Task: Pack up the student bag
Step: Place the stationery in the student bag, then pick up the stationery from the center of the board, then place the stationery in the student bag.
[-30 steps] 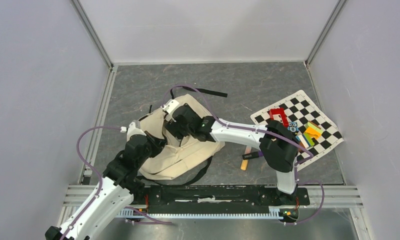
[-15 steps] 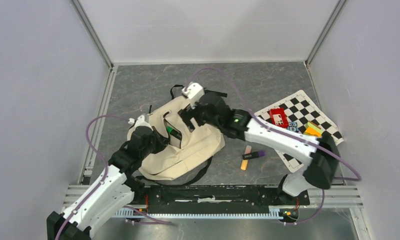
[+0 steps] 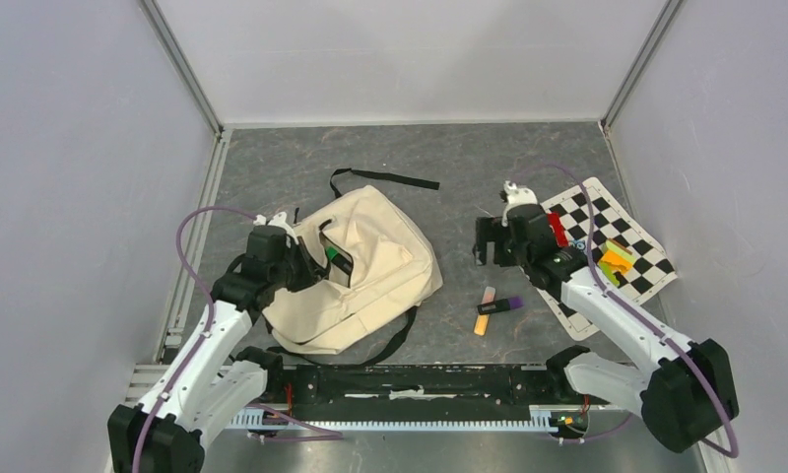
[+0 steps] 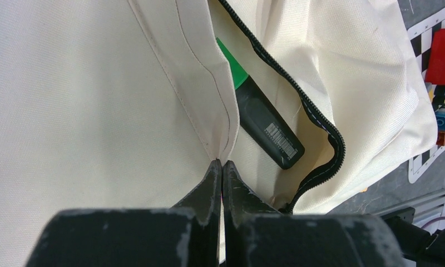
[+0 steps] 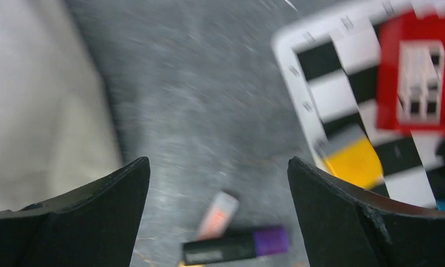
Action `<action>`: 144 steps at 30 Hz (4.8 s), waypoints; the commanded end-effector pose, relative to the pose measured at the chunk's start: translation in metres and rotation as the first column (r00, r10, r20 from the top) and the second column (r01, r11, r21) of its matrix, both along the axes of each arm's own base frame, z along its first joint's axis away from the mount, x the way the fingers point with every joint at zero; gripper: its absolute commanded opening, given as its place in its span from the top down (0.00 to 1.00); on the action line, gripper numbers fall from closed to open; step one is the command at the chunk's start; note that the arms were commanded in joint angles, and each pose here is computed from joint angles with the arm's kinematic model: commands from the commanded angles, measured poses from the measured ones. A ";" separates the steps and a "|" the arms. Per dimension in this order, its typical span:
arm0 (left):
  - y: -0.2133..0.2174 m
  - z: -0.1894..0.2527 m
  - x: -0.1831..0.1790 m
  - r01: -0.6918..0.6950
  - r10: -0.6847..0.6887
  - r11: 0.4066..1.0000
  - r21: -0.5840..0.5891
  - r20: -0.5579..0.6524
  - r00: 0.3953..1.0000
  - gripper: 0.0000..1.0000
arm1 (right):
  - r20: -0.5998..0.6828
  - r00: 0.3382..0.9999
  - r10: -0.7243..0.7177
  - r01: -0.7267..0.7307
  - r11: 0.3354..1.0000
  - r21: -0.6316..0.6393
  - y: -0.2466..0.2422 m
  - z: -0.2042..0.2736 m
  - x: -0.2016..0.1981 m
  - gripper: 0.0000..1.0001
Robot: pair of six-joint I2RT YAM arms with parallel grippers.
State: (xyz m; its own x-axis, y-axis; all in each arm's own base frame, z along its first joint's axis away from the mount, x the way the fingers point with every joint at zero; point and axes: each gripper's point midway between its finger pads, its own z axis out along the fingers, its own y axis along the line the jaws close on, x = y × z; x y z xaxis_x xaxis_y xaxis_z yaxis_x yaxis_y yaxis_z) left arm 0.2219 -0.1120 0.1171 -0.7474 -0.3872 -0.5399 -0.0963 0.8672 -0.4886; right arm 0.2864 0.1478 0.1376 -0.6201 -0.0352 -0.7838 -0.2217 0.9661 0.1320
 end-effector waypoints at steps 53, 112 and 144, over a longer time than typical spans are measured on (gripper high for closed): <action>0.012 0.035 0.012 0.064 -0.073 0.996 0.067 0.144 0.987 0.98 | -0.340 0.856 -0.389 0.407 0.913 -0.023 -0.055 -0.139 -0.083 0.65; 0.024 0.044 0.012 -0.003 -0.014 0.996 0.092 0.190 0.982 0.98 | 0.222 0.812 0.540 -0.578 0.797 0.176 0.371 0.080 -0.020 1.00; 0.030 0.049 0.012 -0.034 0.011 0.994 0.102 0.215 0.977 0.98 | 0.205 0.844 0.496 -0.509 0.861 0.009 0.338 0.065 -0.006 0.47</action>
